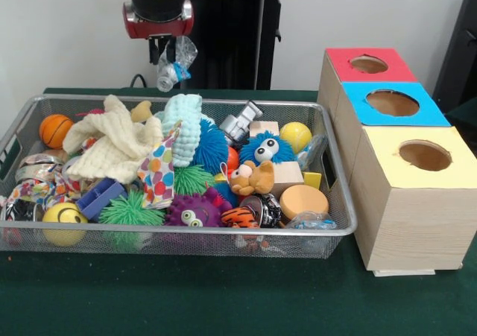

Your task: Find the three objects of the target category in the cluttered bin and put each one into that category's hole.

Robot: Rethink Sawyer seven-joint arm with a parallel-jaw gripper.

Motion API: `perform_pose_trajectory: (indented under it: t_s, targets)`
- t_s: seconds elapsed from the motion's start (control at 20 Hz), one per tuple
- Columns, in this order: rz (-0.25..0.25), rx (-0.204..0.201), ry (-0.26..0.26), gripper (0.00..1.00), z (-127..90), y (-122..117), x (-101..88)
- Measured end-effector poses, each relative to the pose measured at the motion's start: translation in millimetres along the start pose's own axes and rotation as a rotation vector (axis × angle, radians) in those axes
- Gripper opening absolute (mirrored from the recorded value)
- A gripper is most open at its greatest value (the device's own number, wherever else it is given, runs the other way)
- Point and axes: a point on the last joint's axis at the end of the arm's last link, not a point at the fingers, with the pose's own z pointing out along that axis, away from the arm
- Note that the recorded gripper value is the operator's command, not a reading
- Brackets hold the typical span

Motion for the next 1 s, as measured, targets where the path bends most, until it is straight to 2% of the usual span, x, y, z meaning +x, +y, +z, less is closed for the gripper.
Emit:
perform_pose_trajectory:
  t_s: [0.3, 0.5, 0.75, 1.0]
  targets:
    - [0.022, -0.012, -0.003, 0.0, -13, 15, -0.7]
    - [0.027, -0.028, 0.014, 0.0, -15, 34, 5.2]
    - [0.01, -0.03, 0.02, 0.0, -12, 62, 10.0]
    - [-0.025, -0.016, -0.009, 0.0, -7, 91, 10.1]
